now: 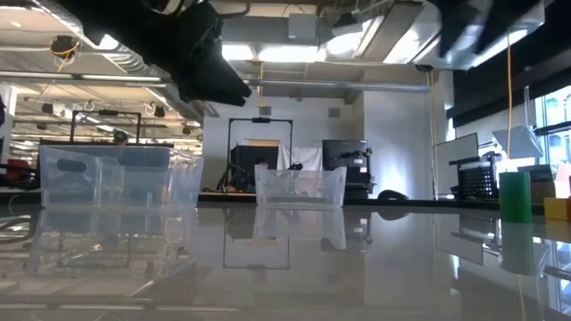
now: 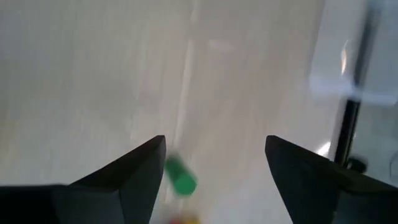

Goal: Sort blocks by size
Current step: Put the yellow square game block into the top left transparent bin

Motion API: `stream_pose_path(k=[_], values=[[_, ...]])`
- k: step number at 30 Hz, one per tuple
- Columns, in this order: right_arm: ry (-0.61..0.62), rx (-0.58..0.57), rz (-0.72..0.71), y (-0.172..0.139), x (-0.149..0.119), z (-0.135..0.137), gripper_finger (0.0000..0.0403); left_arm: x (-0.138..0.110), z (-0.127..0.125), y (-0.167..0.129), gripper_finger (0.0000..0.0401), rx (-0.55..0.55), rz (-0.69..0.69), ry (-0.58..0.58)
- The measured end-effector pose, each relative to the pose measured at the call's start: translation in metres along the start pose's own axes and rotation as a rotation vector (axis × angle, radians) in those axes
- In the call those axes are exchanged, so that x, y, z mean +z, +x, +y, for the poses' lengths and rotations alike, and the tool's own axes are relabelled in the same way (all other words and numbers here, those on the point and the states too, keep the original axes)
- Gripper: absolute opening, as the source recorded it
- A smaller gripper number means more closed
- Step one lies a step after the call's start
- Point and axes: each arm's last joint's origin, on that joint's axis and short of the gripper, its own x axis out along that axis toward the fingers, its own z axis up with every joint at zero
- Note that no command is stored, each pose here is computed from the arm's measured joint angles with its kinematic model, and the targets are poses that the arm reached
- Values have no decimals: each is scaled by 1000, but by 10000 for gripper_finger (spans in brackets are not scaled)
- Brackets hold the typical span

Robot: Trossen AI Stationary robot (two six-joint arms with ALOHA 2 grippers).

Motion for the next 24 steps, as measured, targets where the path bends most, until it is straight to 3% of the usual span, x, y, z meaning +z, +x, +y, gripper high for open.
stream_pose_path(k=[13, 24], values=[[58, 48, 308, 38, -48, 35, 280, -9, -5, 19, 155, 3, 10, 5], [310, 66, 511, 69, -82, -14, 280, -4, -1, 21, 155, 14, -36, 82]])
